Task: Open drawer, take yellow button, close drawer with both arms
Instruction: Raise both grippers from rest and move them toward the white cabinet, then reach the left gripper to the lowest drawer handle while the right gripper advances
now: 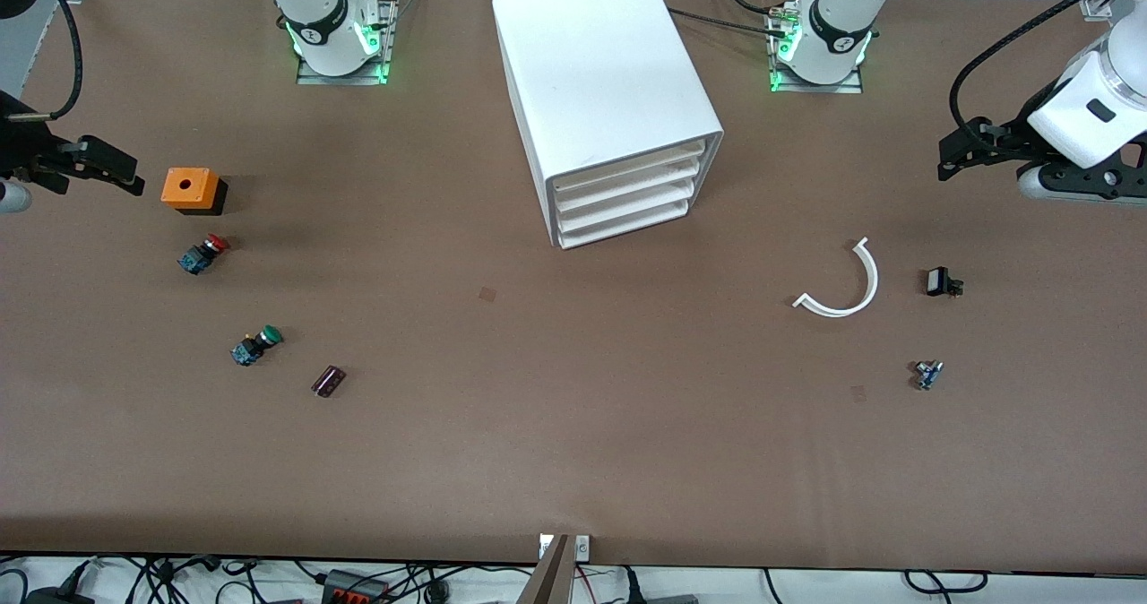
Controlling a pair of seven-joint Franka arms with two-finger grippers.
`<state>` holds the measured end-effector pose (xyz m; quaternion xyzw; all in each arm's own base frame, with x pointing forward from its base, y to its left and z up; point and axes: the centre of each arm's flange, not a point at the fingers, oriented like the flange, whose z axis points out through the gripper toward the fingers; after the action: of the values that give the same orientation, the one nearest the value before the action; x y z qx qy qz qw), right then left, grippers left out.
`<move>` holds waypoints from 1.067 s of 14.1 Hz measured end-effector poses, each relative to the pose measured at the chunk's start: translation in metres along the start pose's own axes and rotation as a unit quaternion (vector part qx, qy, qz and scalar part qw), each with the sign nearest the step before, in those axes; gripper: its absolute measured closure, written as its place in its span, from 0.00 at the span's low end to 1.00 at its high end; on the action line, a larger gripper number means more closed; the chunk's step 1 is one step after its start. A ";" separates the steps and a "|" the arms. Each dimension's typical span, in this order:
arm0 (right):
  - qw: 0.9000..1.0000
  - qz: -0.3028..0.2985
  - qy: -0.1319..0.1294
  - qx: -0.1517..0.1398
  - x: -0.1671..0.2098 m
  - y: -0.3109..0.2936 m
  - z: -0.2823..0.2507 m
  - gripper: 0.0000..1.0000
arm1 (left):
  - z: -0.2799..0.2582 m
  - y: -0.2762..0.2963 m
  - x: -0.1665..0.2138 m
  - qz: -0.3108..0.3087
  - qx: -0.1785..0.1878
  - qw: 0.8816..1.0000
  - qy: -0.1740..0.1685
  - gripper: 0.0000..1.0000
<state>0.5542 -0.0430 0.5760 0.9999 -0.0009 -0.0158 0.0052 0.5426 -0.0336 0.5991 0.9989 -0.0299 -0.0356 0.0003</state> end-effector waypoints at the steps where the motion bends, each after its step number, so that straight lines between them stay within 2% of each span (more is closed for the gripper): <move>1: 1.000 0.000 0.000 0.000 0.000 0.000 0.000 0.00 | 0.000 0.000 0.000 0.000 0.000 1.000 0.000 0.00; 7: 1.000 -0.009 -0.013 0.001 0.006 -0.008 0.014 0.00 | 0.000 0.003 0.000 0.003 0.000 1.000 -0.001 0.00; 11: 0.999 -0.043 -0.023 0.001 0.015 -0.046 0.029 0.00 | 0.002 0.017 -0.002 0.015 0.000 1.000 -0.009 0.00; 15: 0.996 -0.078 -0.033 0.006 0.022 -0.088 0.047 0.00 | 0.011 0.049 -0.002 0.035 -0.053 0.998 -0.029 0.00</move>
<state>0.5750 0.0449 0.5272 0.9959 0.0763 -0.0488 -0.0025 0.5368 -0.0826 0.5885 0.9944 -0.0630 -0.0656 0.0539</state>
